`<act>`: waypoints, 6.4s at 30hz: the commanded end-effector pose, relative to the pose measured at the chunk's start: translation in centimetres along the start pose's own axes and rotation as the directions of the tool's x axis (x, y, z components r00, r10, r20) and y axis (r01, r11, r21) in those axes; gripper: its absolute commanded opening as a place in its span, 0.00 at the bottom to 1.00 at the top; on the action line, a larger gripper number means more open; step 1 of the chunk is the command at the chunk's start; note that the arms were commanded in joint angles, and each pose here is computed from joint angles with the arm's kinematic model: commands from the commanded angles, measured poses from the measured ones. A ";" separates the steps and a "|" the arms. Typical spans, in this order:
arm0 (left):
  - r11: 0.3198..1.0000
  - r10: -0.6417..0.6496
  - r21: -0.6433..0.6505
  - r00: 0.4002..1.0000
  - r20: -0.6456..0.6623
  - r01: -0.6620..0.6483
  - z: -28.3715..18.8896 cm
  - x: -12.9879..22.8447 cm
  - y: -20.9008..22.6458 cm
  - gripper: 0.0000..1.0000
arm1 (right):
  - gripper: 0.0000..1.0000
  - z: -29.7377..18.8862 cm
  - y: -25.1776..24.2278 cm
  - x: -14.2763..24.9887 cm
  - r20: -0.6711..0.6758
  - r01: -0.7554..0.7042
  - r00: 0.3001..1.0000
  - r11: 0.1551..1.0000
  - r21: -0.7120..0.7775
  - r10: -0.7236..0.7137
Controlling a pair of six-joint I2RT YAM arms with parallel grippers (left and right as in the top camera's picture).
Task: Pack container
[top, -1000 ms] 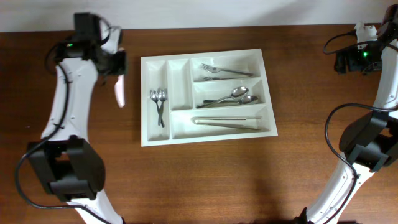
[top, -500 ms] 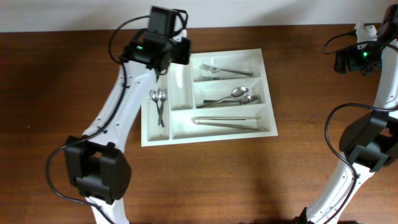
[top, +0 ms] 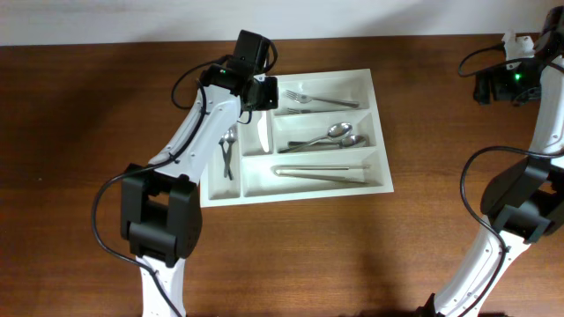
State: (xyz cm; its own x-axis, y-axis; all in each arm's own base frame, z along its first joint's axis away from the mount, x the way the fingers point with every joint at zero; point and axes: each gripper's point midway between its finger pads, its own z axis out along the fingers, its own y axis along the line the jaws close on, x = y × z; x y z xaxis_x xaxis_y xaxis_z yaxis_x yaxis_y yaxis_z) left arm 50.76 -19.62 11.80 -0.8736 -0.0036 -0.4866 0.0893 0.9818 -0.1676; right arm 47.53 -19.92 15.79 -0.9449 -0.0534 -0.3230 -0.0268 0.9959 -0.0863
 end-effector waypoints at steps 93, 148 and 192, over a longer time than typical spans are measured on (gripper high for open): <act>0.988 0.125 0.040 0.936 0.330 -0.147 -36.5 15.3 1.0 0.99 | 0.99 0.5 0.2 0.1 -0.007 0.002 1.000 1.000 -0.014 -0.003; 0.985 0.131 -0.016 0.692 0.710 -0.170 -19.2 20.8 10.2 0.99 | 0.99 0.5 0.2 0.1 -0.007 0.002 1.000 1.000 -0.014 -0.003; 0.952 0.306 -0.266 0.534 0.788 -0.152 -19.3 20.9 14.8 0.99 | 0.99 0.5 0.2 0.1 -0.007 0.003 1.000 1.000 -0.014 -0.003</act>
State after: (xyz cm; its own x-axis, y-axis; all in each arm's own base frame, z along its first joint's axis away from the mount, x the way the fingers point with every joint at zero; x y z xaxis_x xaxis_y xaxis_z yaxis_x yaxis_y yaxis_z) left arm 24.57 -1.63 15.89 -0.0624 0.1365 -0.9887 0.0910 0.9873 0.1306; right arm 47.55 -19.87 15.79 -0.9444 -0.0528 -0.3244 -0.0271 0.9962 -0.0832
